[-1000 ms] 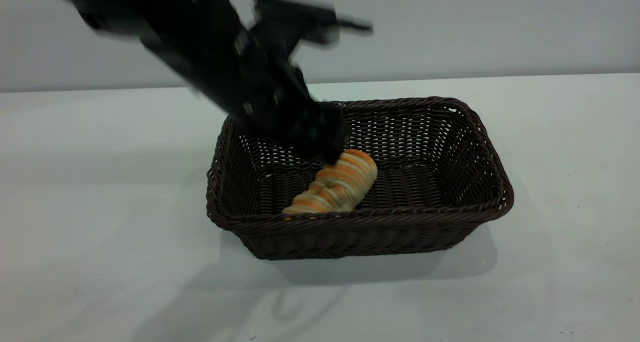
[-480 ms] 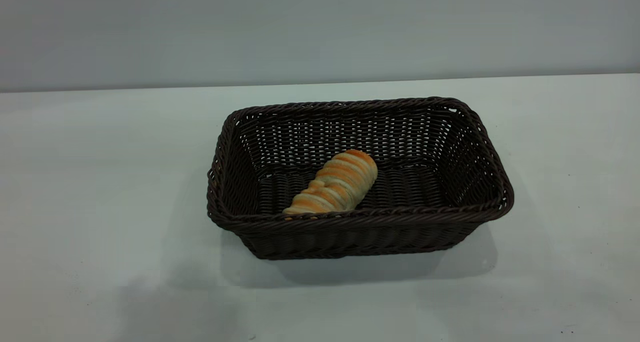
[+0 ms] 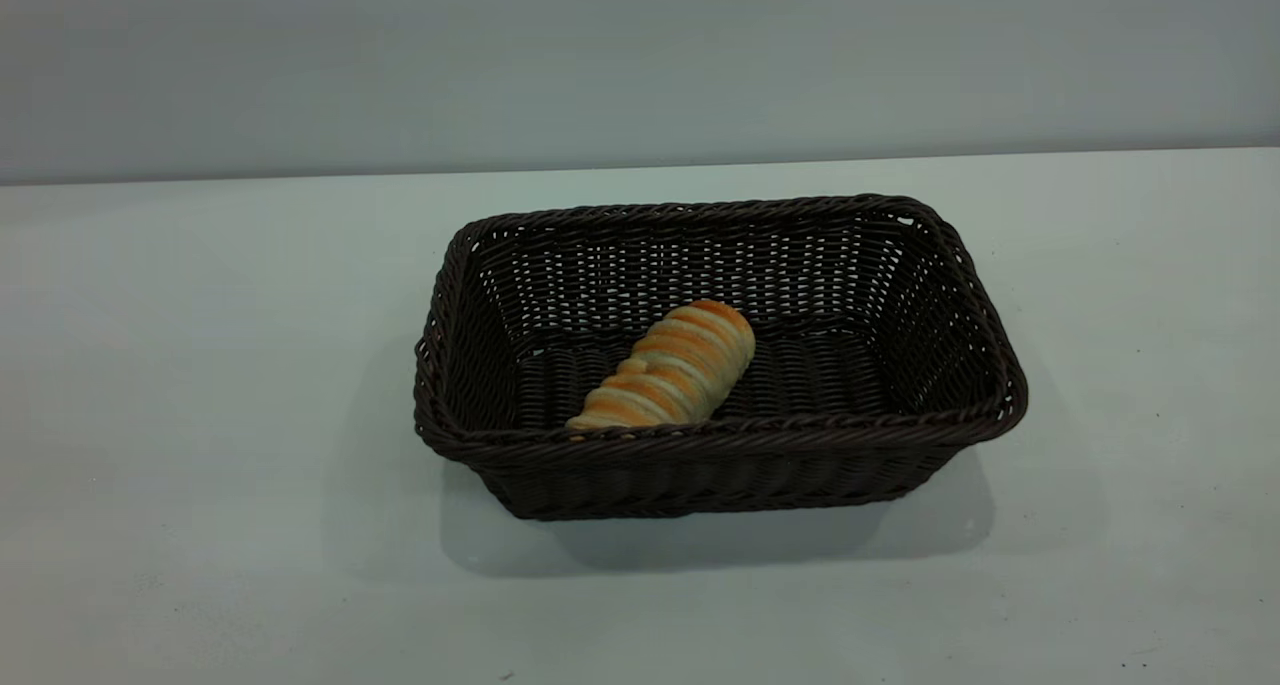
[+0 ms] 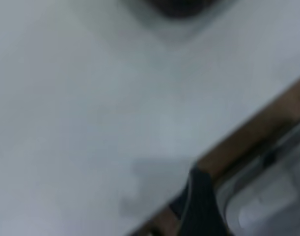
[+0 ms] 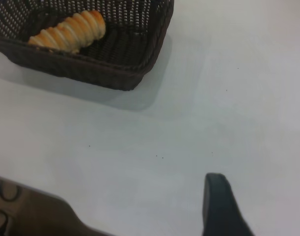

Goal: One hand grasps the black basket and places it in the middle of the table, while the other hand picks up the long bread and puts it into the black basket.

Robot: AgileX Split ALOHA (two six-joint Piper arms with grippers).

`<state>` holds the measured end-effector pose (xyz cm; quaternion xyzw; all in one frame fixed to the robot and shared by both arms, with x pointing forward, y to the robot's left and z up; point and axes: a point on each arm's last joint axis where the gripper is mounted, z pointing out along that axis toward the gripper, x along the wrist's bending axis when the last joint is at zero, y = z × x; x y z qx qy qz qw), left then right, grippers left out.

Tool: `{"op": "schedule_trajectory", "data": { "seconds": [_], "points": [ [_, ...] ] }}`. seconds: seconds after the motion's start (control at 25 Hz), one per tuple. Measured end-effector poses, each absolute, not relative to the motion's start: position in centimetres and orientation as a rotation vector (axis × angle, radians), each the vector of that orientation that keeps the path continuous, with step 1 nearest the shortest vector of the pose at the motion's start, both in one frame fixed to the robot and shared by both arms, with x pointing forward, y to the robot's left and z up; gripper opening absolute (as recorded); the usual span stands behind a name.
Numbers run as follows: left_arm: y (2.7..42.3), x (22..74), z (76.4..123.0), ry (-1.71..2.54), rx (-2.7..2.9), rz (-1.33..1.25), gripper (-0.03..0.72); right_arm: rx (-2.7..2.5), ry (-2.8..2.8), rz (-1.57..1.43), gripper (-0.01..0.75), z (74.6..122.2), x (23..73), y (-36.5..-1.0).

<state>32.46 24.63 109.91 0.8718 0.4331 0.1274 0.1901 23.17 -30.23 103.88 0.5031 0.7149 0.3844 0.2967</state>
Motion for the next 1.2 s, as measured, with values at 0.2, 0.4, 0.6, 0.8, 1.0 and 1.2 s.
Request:
{"op": "schedule_trajectory", "data": {
  "seconds": [0.2, 0.4, 0.6, 0.8, 1.0, 1.2],
  "points": [
    [26.7, 29.5, 104.7, 1.260, 2.478, 0.324, 0.585, 1.336, 1.901, 1.022, 0.458, 103.9, 23.2, -30.2],
    [27.9, 27.8, 102.8, 1.242, 2.423, 0.357, 0.584, 1.336, 1.901, 1.022, 0.459, 103.9, 23.2, -30.2],
    [28.7, 26.7, 103.1, 1.199, 2.333, 0.413, 0.584, 1.335, 1.902, 1.021, 0.444, 103.9, 23.2, -30.2],
    [29.3, 25.8, 103.3, 1.170, 2.265, 0.451, 0.584, 1.334, 1.900, 1.023, 0.412, 103.9, 23.1, -30.2],
    [29.6, 25.4, 103.4, 1.155, 2.233, 0.468, 0.583, 1.350, 1.885, 1.014, 0.381, 103.9, 23.1, -30.2],
    [29.6, 25.4, 103.4, 1.192, 2.216, 0.480, 0.583, 1.469, 1.753, 0.938, 0.345, 103.9, 23.1, -30.1]
  ]
}}
